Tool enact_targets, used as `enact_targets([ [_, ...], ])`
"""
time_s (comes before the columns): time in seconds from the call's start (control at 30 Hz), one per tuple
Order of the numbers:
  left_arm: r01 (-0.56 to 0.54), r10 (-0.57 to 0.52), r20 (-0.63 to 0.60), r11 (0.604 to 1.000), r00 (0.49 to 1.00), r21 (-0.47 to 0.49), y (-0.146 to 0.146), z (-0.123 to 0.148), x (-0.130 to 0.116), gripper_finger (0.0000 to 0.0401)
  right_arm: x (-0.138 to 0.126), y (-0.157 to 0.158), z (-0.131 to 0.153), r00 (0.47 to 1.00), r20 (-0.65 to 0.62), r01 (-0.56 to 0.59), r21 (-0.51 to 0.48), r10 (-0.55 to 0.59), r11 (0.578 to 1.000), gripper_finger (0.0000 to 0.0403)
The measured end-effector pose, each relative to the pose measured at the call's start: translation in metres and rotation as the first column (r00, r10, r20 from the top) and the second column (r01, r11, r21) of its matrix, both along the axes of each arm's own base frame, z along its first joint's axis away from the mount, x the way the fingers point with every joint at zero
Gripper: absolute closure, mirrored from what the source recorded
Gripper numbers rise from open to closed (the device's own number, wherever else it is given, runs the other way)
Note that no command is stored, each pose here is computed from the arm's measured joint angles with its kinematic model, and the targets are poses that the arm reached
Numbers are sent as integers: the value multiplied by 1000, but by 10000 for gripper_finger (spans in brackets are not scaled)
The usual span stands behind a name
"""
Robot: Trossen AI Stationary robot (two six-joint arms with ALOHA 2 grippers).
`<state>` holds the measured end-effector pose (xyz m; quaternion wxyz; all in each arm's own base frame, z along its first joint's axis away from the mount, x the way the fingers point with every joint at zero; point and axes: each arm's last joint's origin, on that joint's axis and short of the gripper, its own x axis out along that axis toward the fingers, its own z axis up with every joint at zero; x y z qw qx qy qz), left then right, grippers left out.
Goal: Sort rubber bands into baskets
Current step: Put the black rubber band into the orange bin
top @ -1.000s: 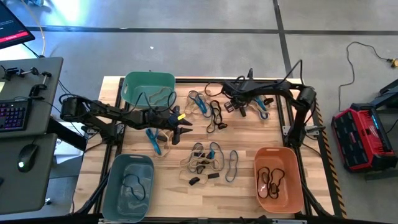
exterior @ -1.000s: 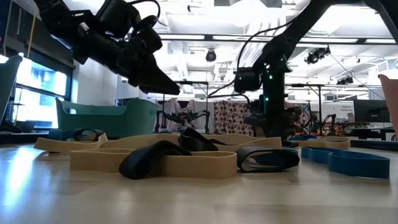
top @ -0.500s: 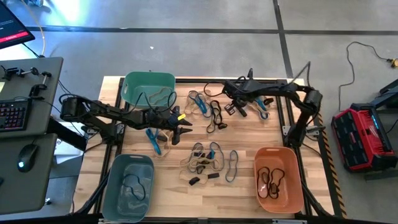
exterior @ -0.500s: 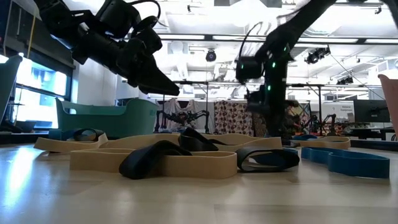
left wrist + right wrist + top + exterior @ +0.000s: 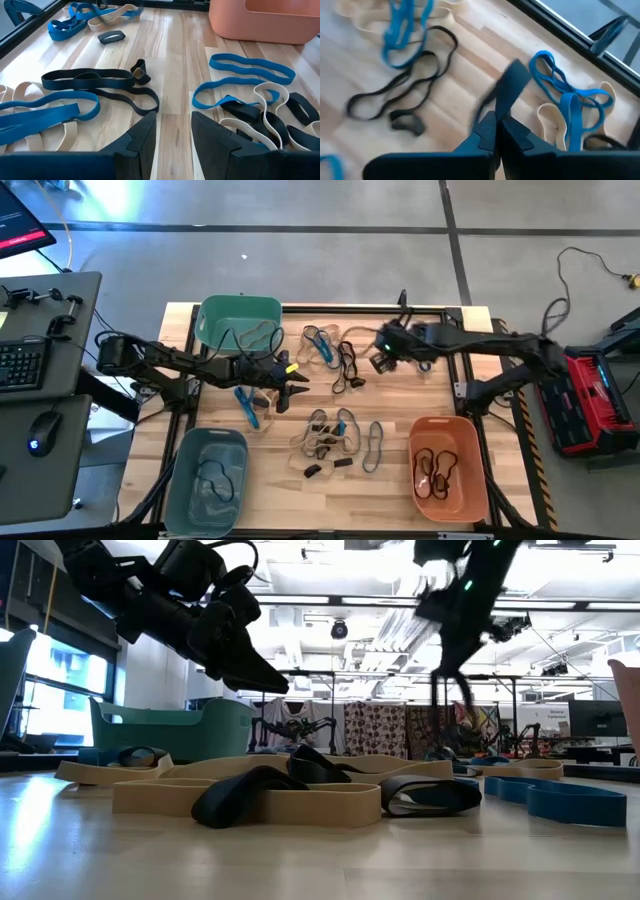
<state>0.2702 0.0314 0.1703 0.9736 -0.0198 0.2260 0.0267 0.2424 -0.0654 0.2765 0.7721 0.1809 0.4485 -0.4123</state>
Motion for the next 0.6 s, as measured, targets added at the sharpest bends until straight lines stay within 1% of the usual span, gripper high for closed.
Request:
enact_targets([
  [0.17,0,0,0,1000,1000,0,0,0,0,284,-18,39,22,994,109,-28,0,28,1000,402],
  [0.3,0,0,1,1000,1000,0,0,0,0,284,-29,70,34,975,210,-78,20,72,997,403],
  [0.43,0,0,0,1000,1000,0,0,0,0,284,-38,99,40,952,278,-148,51,129,988,403],
  [0.6,0,0,0,1000,1000,0,0,0,0,284,-49,132,41,926,320,-243,92,202,966,403],
])
